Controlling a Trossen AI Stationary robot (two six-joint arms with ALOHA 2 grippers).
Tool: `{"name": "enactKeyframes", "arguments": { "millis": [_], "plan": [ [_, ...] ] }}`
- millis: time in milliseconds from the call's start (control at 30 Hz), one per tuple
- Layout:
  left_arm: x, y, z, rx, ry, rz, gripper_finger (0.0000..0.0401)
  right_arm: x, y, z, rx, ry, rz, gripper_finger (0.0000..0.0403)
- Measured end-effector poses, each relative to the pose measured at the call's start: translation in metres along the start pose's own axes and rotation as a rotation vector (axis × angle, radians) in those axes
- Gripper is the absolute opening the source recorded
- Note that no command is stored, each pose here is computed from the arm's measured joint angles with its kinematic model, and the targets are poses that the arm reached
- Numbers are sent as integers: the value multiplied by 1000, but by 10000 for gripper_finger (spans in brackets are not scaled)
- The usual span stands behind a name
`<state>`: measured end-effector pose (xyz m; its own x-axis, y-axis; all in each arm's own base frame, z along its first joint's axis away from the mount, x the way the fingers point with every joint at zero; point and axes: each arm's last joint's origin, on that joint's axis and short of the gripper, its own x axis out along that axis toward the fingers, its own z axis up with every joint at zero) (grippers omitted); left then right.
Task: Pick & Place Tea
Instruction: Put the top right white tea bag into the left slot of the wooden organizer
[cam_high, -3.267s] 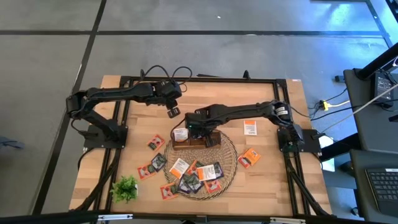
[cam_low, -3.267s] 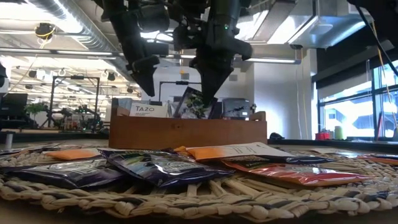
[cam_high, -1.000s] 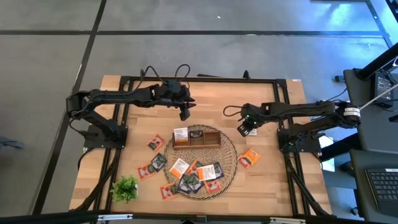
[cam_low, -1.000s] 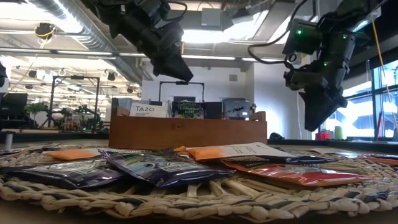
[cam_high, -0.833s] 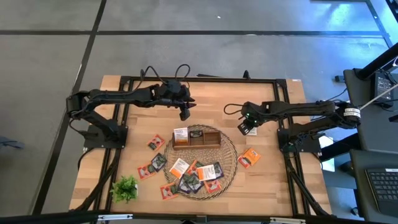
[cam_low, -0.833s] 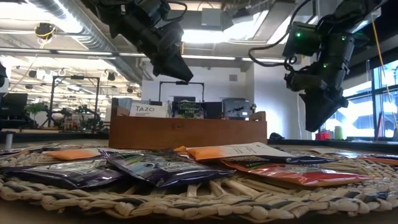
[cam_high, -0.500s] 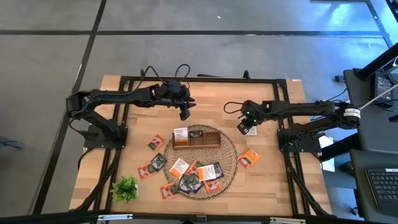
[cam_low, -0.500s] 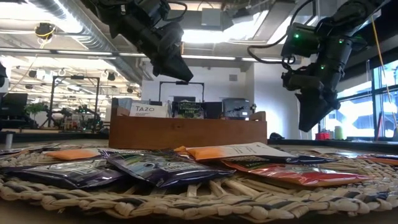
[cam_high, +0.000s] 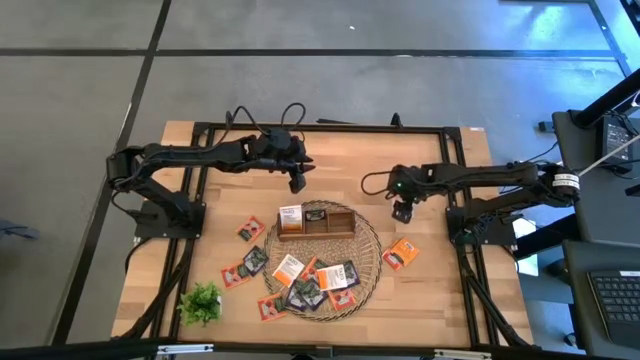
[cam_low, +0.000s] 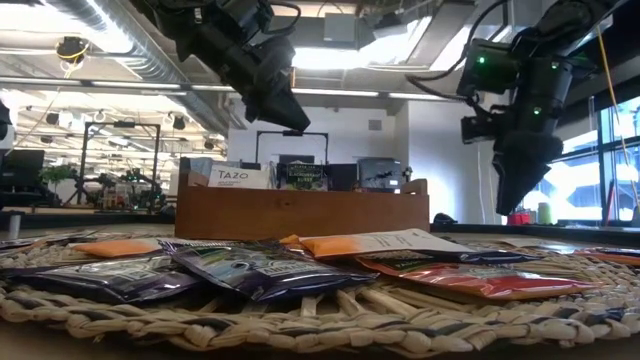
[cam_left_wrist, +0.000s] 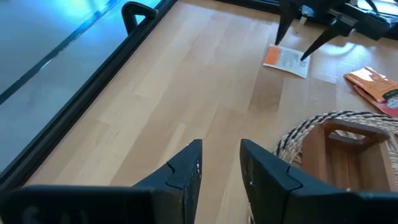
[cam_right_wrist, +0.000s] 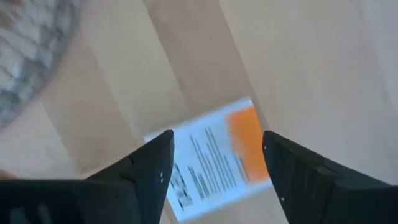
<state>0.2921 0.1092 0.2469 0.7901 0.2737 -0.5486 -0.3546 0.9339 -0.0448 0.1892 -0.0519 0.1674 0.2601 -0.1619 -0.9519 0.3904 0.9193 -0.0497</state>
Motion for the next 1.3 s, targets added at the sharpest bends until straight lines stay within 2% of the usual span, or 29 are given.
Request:
{"name": "enactKeyframes", "arguments": {
  "millis": [167,500,600,733,933,1133,1300],
  "plan": [
    [0,0,0,0,0,5,108,7,3,1,-27,31,3,225],
    [0,0,0,8,0,5,105,40,6,-1,-65,210,-47,186],
    [0,0,0,8,0,4,105,42,6,0,-96,214,-54,175],
    [0,0,0,8,0,4,109,40,4,13,-241,147,-106,165],
    [0,0,-3,46,25,5,107,44,-2,44,-473,-97,-38,160],
    [0,0,-7,51,67,5,105,69,-4,53,-731,-125,-27,160],
    [0,1,-9,50,95,5,109,76,-3,59,-761,-171,-42,160]
  ]
}}
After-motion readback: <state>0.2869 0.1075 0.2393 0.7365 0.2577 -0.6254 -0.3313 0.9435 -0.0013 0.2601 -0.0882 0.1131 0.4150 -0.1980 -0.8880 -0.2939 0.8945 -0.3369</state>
